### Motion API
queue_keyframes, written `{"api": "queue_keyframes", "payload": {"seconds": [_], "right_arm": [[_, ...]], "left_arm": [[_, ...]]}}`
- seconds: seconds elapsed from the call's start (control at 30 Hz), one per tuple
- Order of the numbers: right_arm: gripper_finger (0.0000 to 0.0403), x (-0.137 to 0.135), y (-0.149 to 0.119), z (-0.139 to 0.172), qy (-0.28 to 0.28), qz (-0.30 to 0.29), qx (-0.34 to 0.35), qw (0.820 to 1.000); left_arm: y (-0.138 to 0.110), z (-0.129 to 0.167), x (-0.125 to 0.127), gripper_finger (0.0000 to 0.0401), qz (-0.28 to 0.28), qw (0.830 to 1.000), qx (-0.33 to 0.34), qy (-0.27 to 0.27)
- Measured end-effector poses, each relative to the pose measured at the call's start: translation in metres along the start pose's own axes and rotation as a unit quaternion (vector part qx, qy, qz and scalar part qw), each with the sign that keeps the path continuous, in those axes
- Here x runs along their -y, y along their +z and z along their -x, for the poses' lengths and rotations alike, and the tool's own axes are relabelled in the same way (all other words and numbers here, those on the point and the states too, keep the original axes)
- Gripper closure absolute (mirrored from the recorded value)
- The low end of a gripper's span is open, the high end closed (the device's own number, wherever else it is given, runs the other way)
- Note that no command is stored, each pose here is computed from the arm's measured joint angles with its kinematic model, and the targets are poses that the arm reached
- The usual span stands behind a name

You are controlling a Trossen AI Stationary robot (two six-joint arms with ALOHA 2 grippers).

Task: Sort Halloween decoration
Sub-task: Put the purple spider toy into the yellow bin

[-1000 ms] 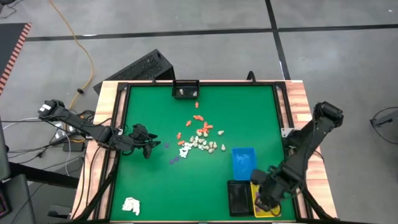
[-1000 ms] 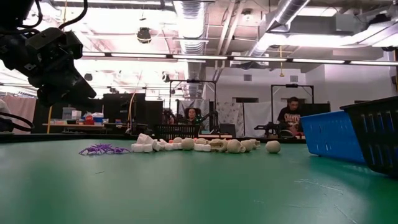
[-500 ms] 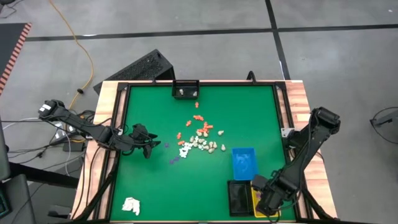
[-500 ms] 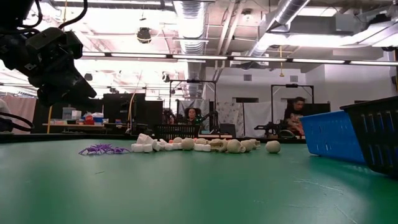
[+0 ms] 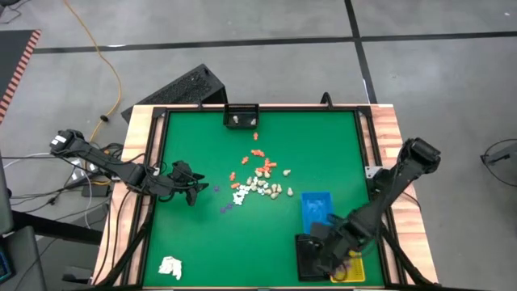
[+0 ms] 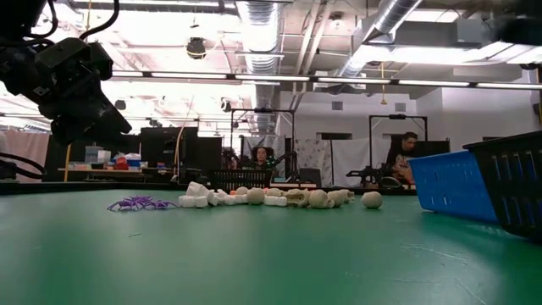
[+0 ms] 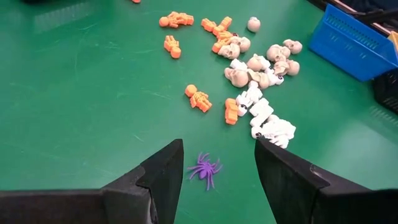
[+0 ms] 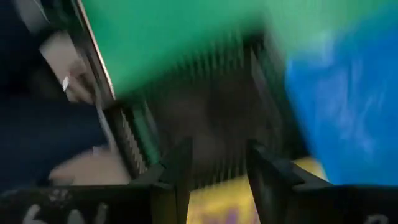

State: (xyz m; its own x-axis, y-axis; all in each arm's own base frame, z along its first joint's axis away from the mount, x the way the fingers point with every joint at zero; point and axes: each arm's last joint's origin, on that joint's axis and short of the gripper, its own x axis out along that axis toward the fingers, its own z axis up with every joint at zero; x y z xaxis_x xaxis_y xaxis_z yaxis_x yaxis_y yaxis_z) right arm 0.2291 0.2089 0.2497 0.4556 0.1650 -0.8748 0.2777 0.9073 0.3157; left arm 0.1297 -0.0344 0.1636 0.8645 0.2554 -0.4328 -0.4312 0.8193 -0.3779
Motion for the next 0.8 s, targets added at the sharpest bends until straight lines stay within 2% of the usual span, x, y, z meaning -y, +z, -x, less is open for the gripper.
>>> {"api": "queue_keyframes", "payload": {"seconds": [0.1,0.23,0.37,0.43,0.63,0.8], "right_arm": [[0.0253,0.004,0.033,-0.003,-0.010,0.085,0.115,0.990],[0.0253,0.014,0.083,-0.008,-0.029,0.188,0.232,0.954],[0.0248,0.027,0.124,-0.022,-0.058,0.262,0.306,0.913],[0.0244,0.034,0.137,-0.033,-0.069,0.293,0.318,0.899],[0.0227,0.056,0.175,-0.071,-0.033,0.305,0.370,0.877],[0.0215,0.067,0.187,-0.109,-0.024,0.307,0.356,0.882]], "left_arm": [[0.000,0.000,0.000,0.0212,0.000,1.000,0.000,0.000],[0.000,0.000,0.000,0.0212,0.000,1.000,0.000,0.000],[0.000,0.000,0.000,0.0212,0.000,1.000,-0.002,-0.001],[0.000,0.000,0.000,0.0212,0.000,1.000,-0.002,0.000],[-0.001,0.000,0.000,0.0212,-0.006,1.000,-0.003,0.001],[-0.001,0.000,-0.001,0.0212,-0.006,1.000,-0.003,0.002]]}}
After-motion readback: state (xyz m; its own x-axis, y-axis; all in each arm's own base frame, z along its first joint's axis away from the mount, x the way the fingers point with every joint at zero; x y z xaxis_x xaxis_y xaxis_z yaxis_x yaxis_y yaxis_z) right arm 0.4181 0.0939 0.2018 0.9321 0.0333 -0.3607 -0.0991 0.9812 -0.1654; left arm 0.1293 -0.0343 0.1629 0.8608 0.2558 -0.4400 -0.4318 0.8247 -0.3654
